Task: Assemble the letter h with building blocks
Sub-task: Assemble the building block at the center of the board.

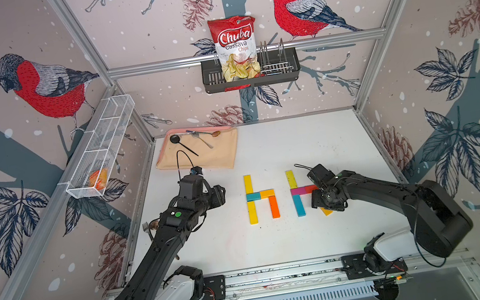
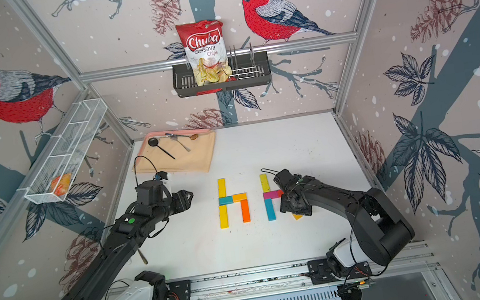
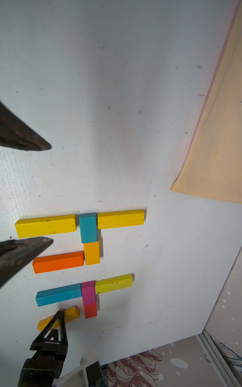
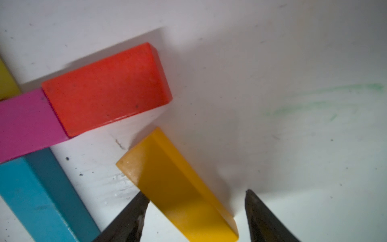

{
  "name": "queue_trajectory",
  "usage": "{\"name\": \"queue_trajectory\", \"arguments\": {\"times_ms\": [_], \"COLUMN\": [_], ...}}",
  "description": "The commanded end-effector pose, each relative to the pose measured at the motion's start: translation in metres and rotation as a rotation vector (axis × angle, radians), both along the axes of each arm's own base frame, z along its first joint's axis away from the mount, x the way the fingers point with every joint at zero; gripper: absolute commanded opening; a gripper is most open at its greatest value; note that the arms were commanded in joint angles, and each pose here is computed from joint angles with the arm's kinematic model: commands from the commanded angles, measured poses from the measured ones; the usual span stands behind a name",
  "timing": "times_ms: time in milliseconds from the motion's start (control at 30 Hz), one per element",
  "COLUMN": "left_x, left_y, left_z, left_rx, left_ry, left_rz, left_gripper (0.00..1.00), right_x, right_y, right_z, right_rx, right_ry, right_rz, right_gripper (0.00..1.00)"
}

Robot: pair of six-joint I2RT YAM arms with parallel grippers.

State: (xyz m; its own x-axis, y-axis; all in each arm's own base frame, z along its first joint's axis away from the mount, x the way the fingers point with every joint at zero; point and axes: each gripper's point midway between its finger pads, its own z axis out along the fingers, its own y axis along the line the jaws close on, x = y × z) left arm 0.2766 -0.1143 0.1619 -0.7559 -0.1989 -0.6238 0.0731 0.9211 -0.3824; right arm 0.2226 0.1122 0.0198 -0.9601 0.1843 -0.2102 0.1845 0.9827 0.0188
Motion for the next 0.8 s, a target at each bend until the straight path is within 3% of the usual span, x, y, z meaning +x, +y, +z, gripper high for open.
{"name": "queue_trajectory", "arguments": {"times_ms": [0, 667, 767], "left_x": [0.005, 0.005, 0.004], "left_y": [-0.001, -0.001, 0.0], "left_z": [0.006, 0.006, 0.007], "left_rx": [-0.001, -0.003, -0.003], "left_ry": [-0.032, -0.032, -0.035], "left_rz": [-0.003, -0.002, -0.001], "left_gripper": [0.64, 0.64, 0.64], "right_x": [0.003, 0.007, 0.005], "right_y": [-0.003, 0.002, 0.001], "right_z": [0.002, 0.009, 0.003], "right_rx": [-0.017, -0.031, -0.036], "right_ry": [-0.008, -0.024, -0.008], "right_rz": [0.004, 0.021, 0.021], "right_gripper": [0.73, 0.73, 0.67]}}
